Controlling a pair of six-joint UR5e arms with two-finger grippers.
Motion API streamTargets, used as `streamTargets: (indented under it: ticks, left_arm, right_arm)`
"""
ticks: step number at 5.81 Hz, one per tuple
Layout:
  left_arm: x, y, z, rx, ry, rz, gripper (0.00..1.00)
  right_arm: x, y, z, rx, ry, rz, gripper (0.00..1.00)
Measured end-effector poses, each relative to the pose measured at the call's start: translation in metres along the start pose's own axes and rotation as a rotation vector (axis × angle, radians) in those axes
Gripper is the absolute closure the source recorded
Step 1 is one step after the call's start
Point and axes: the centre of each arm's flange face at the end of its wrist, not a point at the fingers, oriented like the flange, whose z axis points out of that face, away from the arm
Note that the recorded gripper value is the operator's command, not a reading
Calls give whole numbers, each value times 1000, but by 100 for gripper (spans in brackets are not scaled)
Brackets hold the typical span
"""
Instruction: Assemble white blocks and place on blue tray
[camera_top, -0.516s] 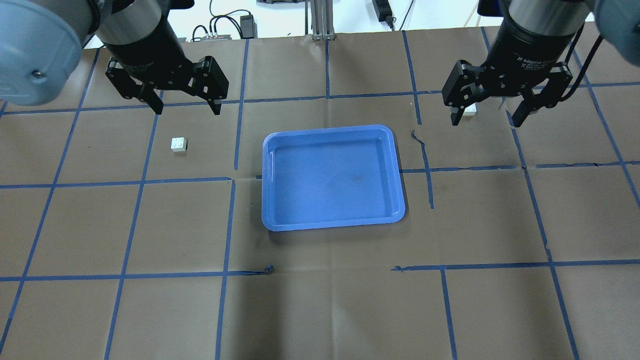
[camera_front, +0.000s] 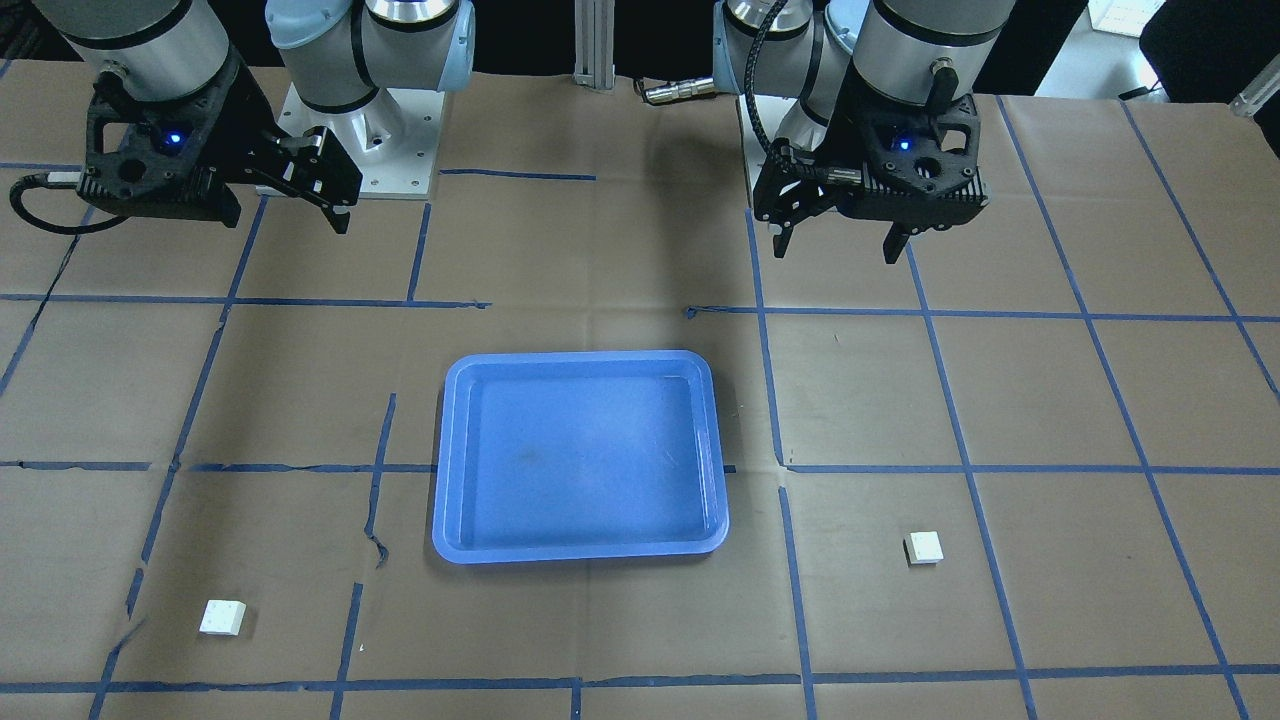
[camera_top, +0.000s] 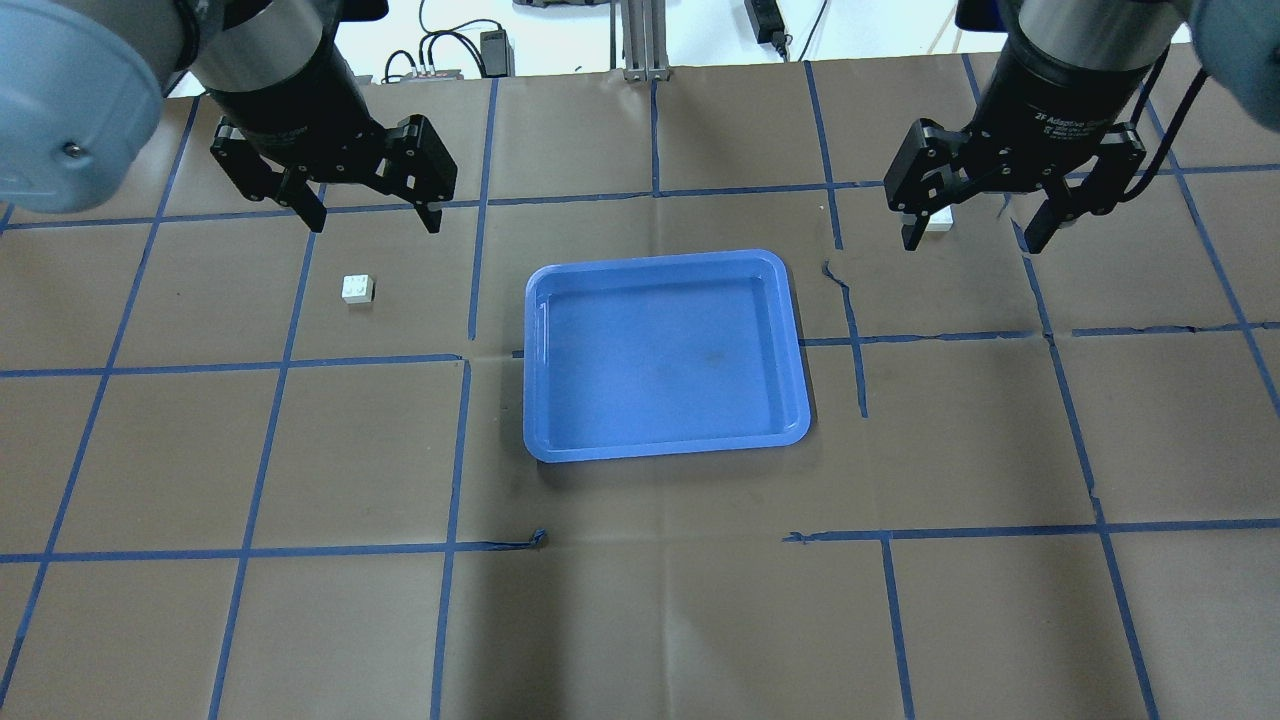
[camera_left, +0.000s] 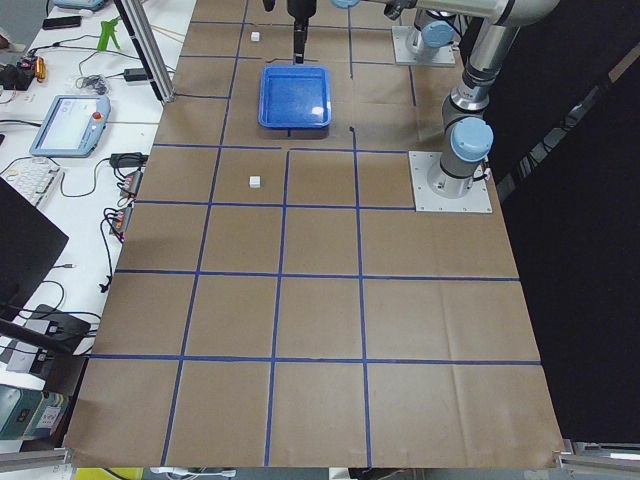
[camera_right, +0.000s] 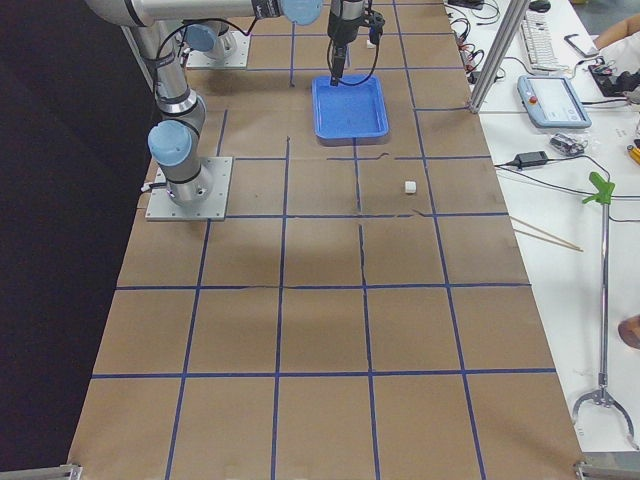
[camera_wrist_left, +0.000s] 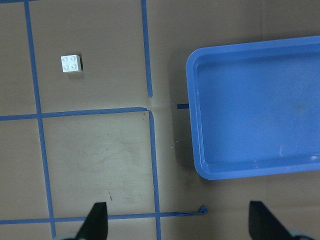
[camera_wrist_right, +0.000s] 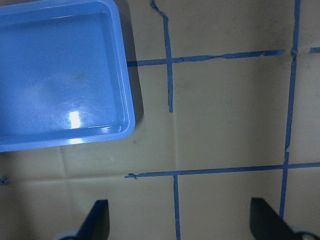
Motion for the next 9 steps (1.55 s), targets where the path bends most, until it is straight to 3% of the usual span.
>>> streamTargets:
  ticks: [3,4,5,7,9]
  left_arm:
    - [-5,9,-2,-5,-1,-6,1]
    - [-12,11,-5,-16,1,-21,1]
    - [-34,7,-1,-46,4,-63,1]
    - [-96,-16,30,-111,9,-154,1]
    - [-140,-64,88,-115,13,-185,1]
  right_arm:
    - [0,-2,-2,9,-3,-12,0]
    - [0,-5,-4,31,-4,-37,0]
    - [0,-9,-7,58,-2,-120,0]
    - [-1,-14,-9,100,14,-426,0]
    - [9,-34,0,124,46,-809,0]
